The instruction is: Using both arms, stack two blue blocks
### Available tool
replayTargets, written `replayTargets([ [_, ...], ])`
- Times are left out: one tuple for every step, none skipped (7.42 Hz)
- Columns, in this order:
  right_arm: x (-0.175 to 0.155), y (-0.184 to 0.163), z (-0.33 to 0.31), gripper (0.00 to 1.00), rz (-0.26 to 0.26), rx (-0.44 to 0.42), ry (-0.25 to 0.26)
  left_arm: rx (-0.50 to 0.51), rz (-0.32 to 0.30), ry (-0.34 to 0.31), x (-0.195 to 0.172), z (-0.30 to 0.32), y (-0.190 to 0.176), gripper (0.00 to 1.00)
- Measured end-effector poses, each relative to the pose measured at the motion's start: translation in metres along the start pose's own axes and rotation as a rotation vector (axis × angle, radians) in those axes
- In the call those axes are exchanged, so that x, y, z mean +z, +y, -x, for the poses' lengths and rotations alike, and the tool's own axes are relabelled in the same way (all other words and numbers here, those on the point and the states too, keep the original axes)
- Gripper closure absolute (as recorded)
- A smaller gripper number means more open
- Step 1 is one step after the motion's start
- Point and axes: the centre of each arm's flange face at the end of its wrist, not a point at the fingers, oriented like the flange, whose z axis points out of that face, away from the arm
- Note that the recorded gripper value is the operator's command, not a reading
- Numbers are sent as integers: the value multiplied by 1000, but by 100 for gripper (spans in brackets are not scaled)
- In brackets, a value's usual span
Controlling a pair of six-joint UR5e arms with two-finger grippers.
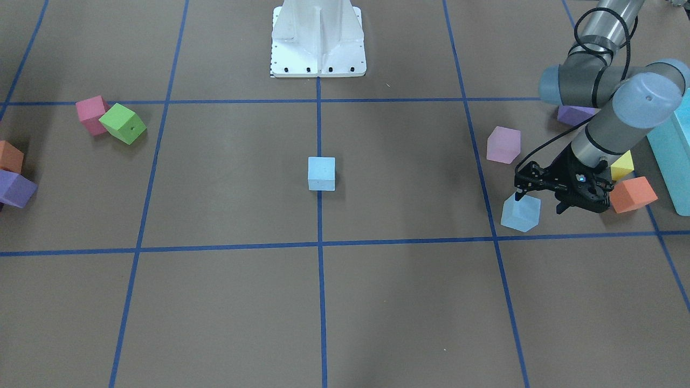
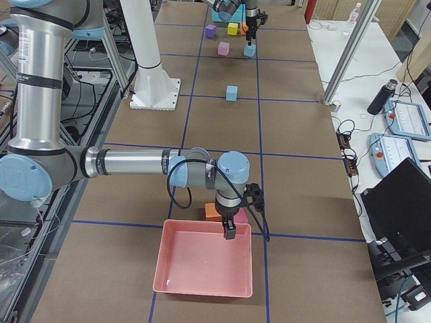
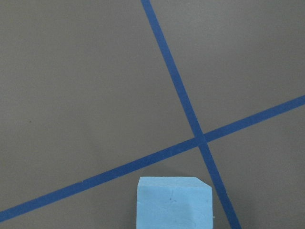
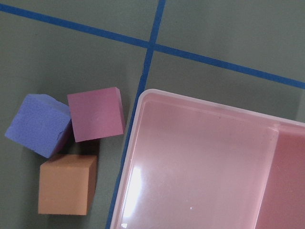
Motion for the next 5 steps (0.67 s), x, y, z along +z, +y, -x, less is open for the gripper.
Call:
replayTargets([
  [0,0,0,0,1,0,0,-6,4,-1,5,-3,-2,2],
  [1,0,-1,0,2,1,0,-16,7,-6,11,-9,-1,2],
  [1,0,-1,0,2,3,0,-19,9,-18,19,-16,1,2],
  [2,-1,-2,0,4,7,0,-17,15,-28,27,-21,4,2],
  [3,-1,-3,0,6,10,0,-15,19,-36,33,-21,6,3],
])
